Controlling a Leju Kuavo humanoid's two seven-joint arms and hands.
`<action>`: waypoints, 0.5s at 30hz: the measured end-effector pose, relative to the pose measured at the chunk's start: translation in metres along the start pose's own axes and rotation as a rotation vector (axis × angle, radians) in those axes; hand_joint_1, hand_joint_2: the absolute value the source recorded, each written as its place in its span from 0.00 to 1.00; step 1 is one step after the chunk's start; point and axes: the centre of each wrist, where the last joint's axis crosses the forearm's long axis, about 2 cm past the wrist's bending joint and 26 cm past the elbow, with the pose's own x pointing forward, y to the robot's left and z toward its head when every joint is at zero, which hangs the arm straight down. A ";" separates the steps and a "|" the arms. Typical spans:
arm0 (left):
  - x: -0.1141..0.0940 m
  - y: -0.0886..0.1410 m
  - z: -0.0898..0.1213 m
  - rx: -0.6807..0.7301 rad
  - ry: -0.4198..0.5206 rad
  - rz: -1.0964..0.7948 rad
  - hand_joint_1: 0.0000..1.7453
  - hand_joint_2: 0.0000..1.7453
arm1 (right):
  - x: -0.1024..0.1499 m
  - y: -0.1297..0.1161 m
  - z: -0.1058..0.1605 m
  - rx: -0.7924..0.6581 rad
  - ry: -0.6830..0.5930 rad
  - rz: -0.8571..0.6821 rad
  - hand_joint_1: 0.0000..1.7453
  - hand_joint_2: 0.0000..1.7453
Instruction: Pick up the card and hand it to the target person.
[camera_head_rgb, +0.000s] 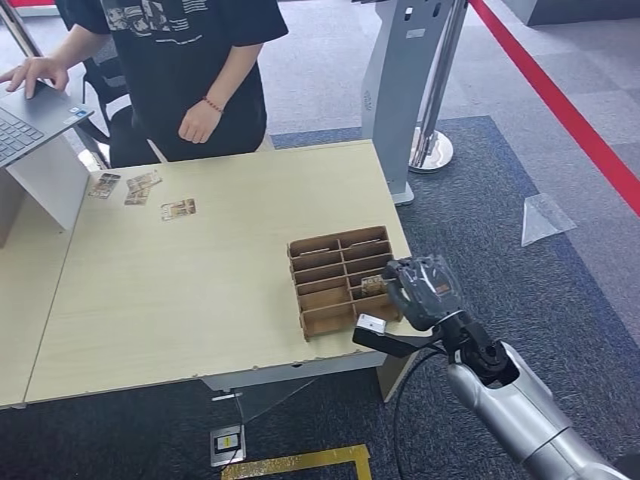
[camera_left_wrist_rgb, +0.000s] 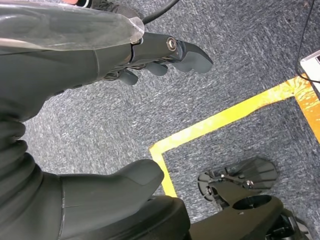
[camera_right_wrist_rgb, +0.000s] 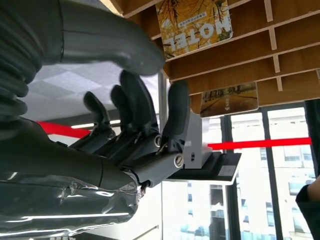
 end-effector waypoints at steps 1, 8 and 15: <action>0.000 0.000 0.000 0.000 0.000 0.000 0.00 1.00 | 0.000 0.000 0.000 -0.001 0.000 0.000 0.13 1.00; 0.001 -0.001 0.000 -0.005 -0.003 -0.002 0.00 1.00 | 0.000 -0.002 -0.001 0.001 -0.002 0.001 0.06 1.00; 0.003 -0.002 0.000 -0.011 -0.011 -0.008 0.00 1.00 | 0.002 -0.004 -0.006 -0.002 -0.016 0.002 0.13 1.00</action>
